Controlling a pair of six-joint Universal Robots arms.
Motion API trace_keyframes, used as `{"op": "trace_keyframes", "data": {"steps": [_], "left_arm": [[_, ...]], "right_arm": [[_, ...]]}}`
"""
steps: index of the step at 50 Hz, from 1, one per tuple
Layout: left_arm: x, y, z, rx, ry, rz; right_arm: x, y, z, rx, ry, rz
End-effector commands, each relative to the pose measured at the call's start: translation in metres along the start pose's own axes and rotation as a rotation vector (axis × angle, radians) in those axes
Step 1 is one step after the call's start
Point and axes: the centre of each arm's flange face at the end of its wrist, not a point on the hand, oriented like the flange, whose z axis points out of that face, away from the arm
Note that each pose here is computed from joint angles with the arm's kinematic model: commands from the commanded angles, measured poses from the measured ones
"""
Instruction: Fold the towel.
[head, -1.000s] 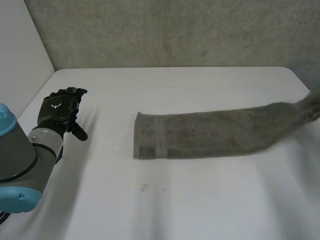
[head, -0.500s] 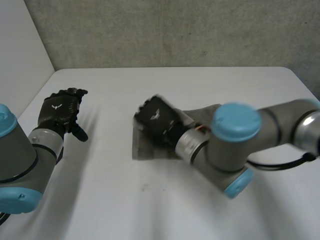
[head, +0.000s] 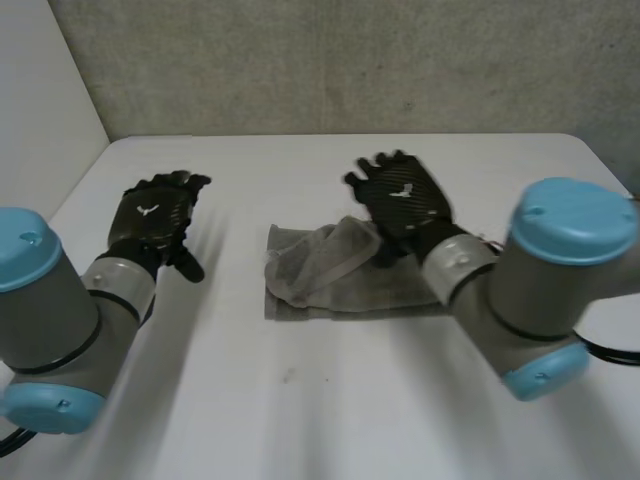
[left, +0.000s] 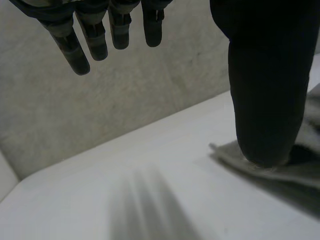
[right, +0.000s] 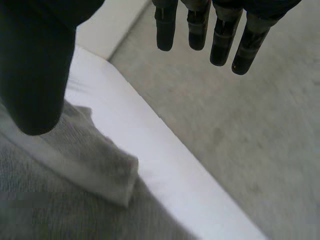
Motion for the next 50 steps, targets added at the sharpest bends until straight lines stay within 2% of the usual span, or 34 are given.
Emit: {"op": "trace_keyframes", "data": {"steps": [1, 3, 4, 6, 8, 19, 27, 31, 41, 50], "left_arm": [[0.053, -0.014, -0.001, 0.063, 0.147, 0.002], [0.082, -0.014, 0.0, 0.074, 0.221, 0.005], [0.082, -0.014, 0.0, 0.074, 0.221, 0.005], [0.106, -0.006, 0.005, 0.074, 0.281, 0.008], [0.116, -0.001, 0.009, 0.068, 0.304, 0.012], [0.14, 0.047, 0.048, -0.029, 0.332, 0.038], [0.142, 0.06, 0.07, -0.058, 0.31, 0.041], [0.138, 0.059, 0.075, -0.051, 0.288, 0.037], [0.099, 0.047, 0.088, -0.042, 0.049, 0.03], [0.094, 0.063, 0.077, -0.115, 0.018, 0.056]], "right_arm": [[0.04, 0.044, -0.028, -0.155, 0.109, 0.162], [0.043, 0.05, -0.033, -0.177, 0.12, 0.167], [0.045, 0.056, -0.036, -0.199, 0.128, 0.172], [0.046, 0.061, -0.039, -0.218, 0.133, 0.178], [0.045, 0.065, -0.042, -0.235, 0.136, 0.181], [0.035, 0.087, -0.045, -0.294, 0.113, 0.197], [0.031, 0.101, -0.041, -0.317, 0.104, 0.176], [0.032, 0.103, -0.04, -0.296, 0.113, 0.108], [0.038, 0.108, -0.039, -0.305, 0.152, -0.065], [0.038, 0.109, -0.041, -0.322, 0.153, -0.129]]}}
